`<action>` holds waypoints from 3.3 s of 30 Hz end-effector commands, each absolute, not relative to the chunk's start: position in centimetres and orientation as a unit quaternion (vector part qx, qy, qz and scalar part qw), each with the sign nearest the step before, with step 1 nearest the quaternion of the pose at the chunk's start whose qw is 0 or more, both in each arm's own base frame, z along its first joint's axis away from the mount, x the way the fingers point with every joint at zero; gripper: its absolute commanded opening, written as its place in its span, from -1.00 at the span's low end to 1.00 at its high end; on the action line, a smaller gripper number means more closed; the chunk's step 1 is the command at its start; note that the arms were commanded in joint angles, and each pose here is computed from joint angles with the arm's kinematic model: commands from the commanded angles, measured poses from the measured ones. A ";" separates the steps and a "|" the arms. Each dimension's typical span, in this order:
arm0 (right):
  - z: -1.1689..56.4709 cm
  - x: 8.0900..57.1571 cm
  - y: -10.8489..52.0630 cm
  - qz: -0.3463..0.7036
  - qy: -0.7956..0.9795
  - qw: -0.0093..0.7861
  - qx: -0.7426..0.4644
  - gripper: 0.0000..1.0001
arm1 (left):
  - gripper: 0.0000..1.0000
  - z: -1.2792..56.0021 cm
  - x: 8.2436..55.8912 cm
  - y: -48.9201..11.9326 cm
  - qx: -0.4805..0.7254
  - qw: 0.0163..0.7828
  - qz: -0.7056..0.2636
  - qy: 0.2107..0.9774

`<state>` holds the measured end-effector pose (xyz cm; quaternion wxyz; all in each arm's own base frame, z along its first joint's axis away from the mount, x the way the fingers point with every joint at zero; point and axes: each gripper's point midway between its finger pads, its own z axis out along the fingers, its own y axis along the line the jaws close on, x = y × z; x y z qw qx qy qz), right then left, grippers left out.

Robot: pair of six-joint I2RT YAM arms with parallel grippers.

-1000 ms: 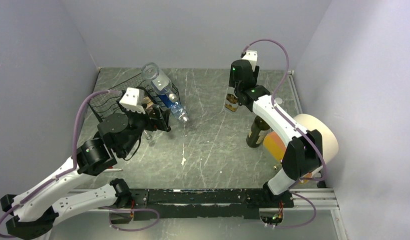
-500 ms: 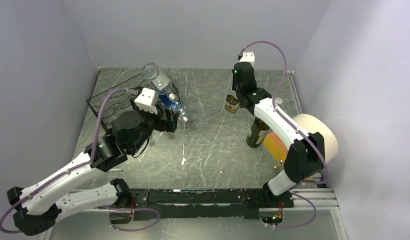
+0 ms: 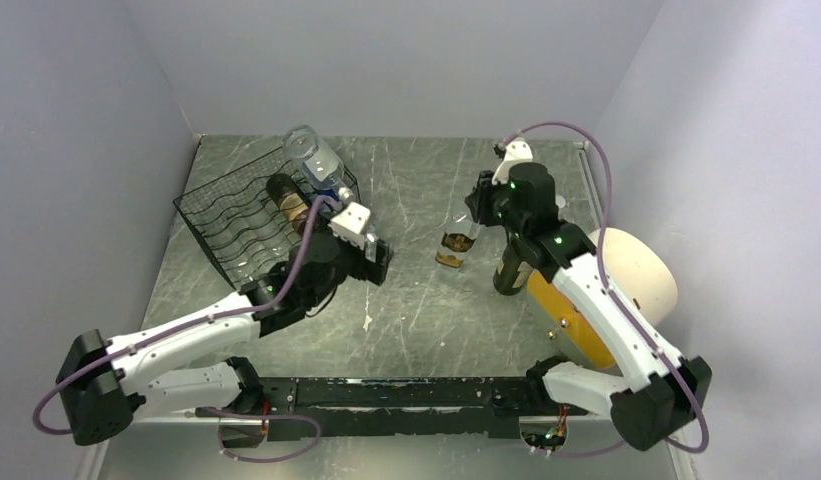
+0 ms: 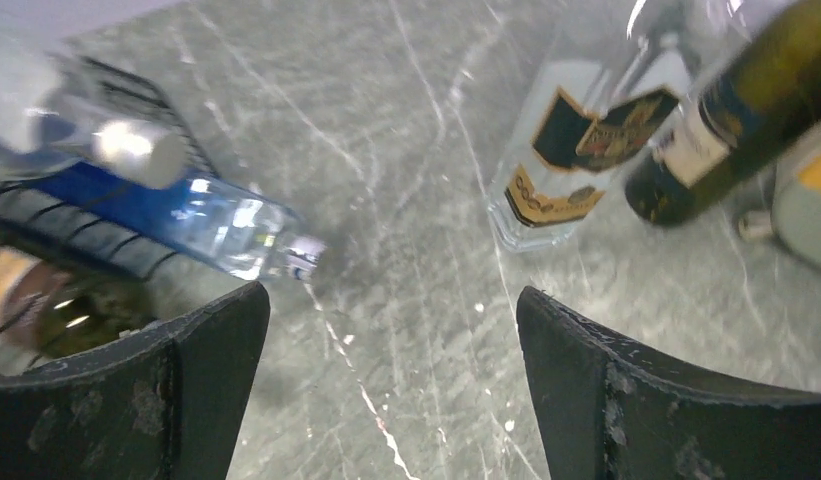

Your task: Put the wine bottle on the wine rack

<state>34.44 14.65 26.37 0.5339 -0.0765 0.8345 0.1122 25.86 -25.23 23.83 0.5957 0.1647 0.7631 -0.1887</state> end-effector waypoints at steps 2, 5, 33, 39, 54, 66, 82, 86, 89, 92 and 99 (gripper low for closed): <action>31.0 31.3 15.6 0.193 0.787 0.580 -0.083 -1.00 | 0.89 23.2 22.6 -31.7 0.287 0.574 -0.334 0.690; 30.8 29.6 15.3 0.202 0.787 0.576 -0.094 -1.00 | 0.83 21.9 20.5 -33.6 0.320 0.552 -0.394 0.661; 32.6 20.8 22.2 0.437 0.700 0.503 -0.256 -1.00 | 0.81 15.6 20.0 -36.0 0.375 0.522 -0.408 0.648; 33.5 19.6 22.7 0.458 0.679 0.501 -0.279 -1.00 | 0.72 16.1 19.8 -36.0 0.379 0.523 -0.412 0.643; 35.5 18.4 22.2 0.468 0.667 0.510 -0.278 -0.65 | -0.83 22.0 21.7 -36.4 0.424 0.597 -0.355 0.581; 40.7 18.1 17.2 0.361 0.666 0.615 -0.218 0.48 | -0.86 30.2 25.5 -35.2 0.532 0.691 -0.152 0.465; 40.2 20.1 16.5 0.303 0.728 0.574 -0.222 0.51 | -0.86 36.6 26.8 -33.6 0.593 0.750 0.089 0.279; 36.5 20.9 17.9 0.311 0.764 0.510 -0.244 0.39 | -0.86 36.4 27.7 -33.9 0.608 0.736 0.135 0.265; 35.7 21.1 18.6 0.323 0.762 0.501 -0.251 0.40 | -0.86 36.0 28.4 -33.9 0.612 0.726 0.163 0.267; 34.8 21.2 19.0 0.331 0.760 0.497 -0.256 0.50 | -0.86 35.6 28.5 -34.1 0.613 0.726 0.176 0.257; 31.5 22.3 19.1 0.320 0.781 0.479 -0.240 0.59 | -0.86 34.8 28.2 -35.2 0.624 0.719 0.190 0.241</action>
